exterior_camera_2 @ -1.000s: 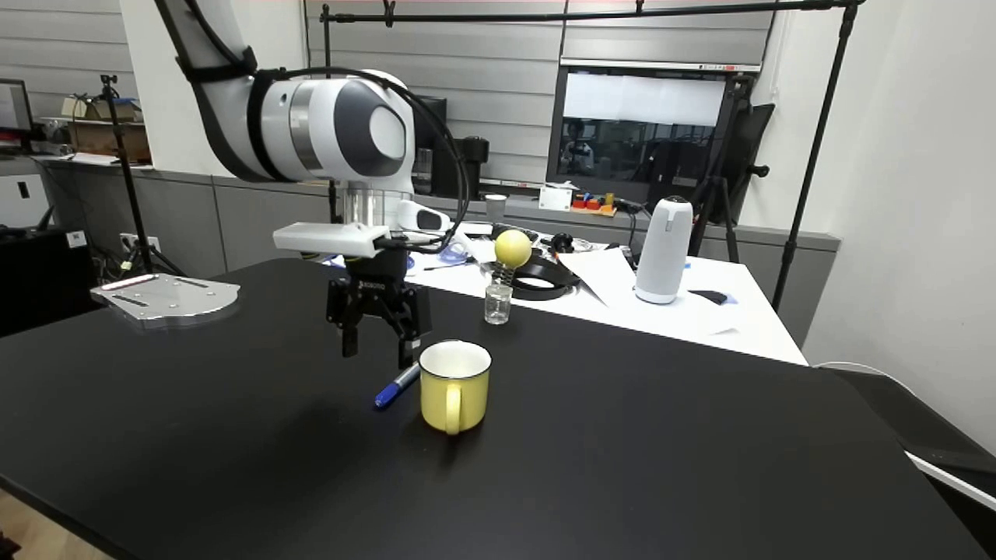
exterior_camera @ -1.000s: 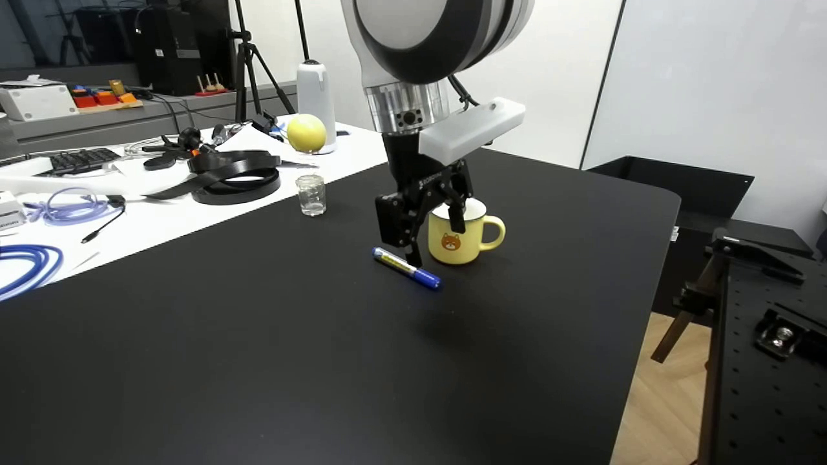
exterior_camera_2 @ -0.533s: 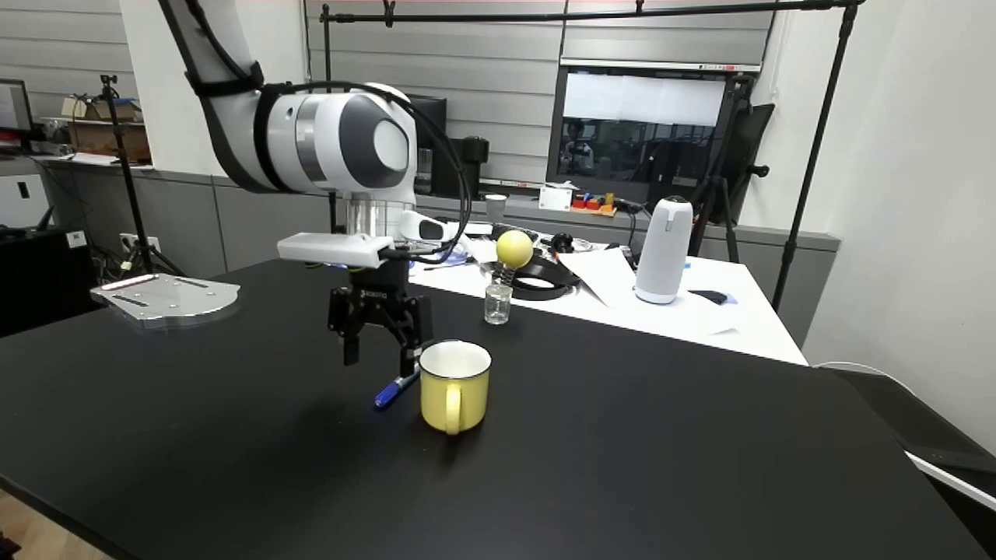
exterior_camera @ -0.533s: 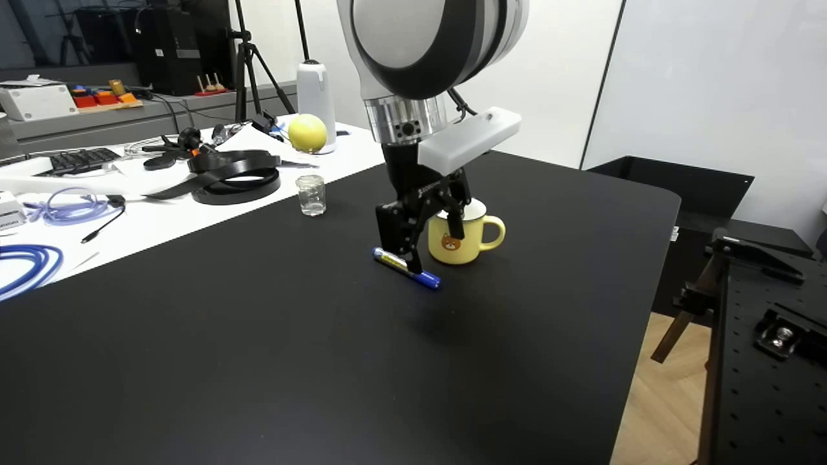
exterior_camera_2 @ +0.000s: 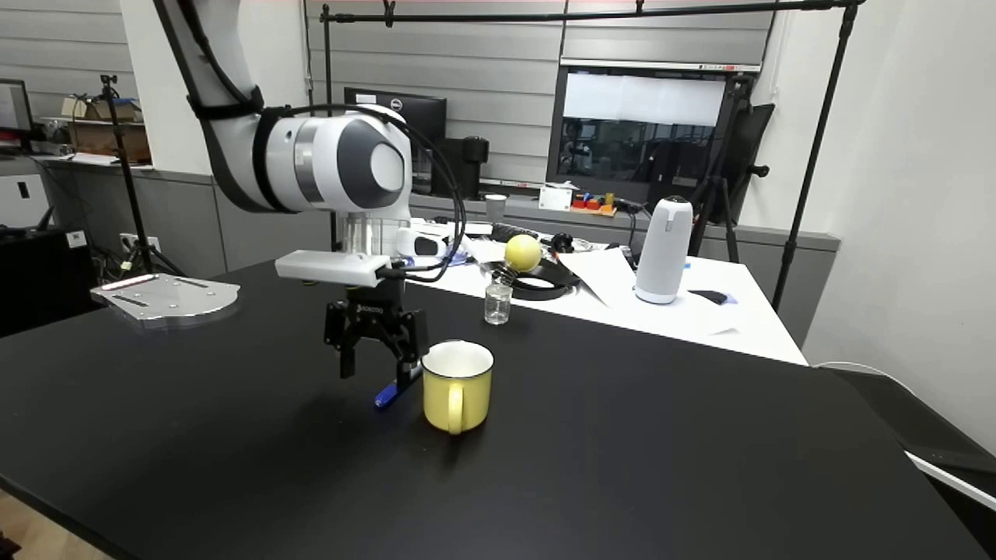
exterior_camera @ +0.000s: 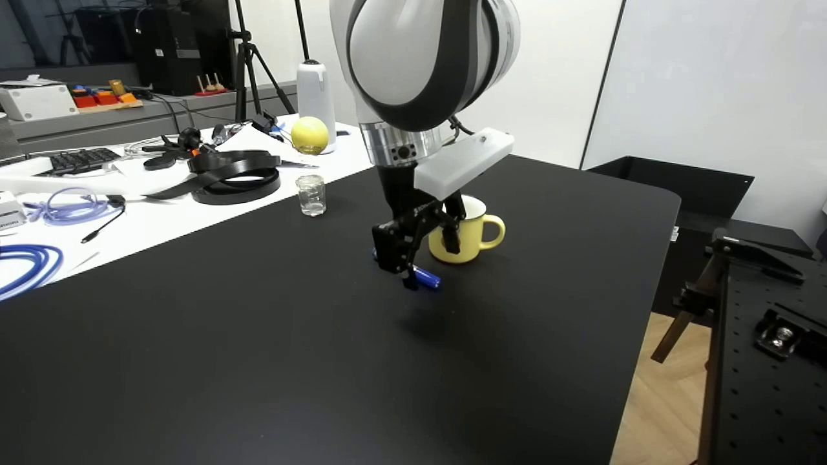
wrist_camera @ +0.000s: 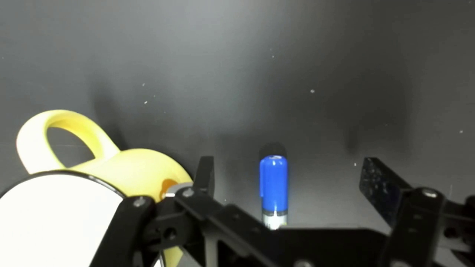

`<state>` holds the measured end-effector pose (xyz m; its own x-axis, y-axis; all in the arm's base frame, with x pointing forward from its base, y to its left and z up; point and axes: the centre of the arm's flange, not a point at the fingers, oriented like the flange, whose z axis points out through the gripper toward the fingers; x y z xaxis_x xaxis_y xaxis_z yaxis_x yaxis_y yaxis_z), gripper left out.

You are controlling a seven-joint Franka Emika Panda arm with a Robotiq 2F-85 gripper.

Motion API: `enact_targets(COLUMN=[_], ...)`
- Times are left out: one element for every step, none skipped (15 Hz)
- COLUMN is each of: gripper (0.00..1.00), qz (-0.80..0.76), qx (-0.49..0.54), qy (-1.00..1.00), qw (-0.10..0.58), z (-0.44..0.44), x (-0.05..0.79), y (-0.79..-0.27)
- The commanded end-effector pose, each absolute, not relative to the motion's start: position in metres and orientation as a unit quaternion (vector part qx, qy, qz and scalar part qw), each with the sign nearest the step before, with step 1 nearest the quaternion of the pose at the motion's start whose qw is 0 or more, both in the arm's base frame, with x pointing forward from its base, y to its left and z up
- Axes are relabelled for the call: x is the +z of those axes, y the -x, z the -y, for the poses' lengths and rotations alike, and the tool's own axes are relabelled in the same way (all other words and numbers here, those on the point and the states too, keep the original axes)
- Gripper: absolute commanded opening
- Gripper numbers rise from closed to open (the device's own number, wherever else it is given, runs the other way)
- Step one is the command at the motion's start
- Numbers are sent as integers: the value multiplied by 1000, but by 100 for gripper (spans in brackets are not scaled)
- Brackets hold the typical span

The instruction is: Put the pen in the mug

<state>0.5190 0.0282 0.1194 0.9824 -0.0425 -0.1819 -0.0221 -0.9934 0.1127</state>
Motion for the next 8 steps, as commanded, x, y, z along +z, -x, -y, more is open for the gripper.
enact_targets(gripper=[100,100,100,100,100,100,100,100], qz=[18,21,24,25,22,17,8,-6], qx=[-67,-59,-54,-49,-46,-42,-39,-39], qy=[-995,-995,-996,-996,-996,-996,-996,-995], qw=[72,72,72,74,74,77,81,88], z=[-27,-26,-26,-26,-27,-30,-32,-36], x=[108,107,106,105,106,107,108,108], y=[-534,-537,-541,-544,-546,-547,-548,-549])
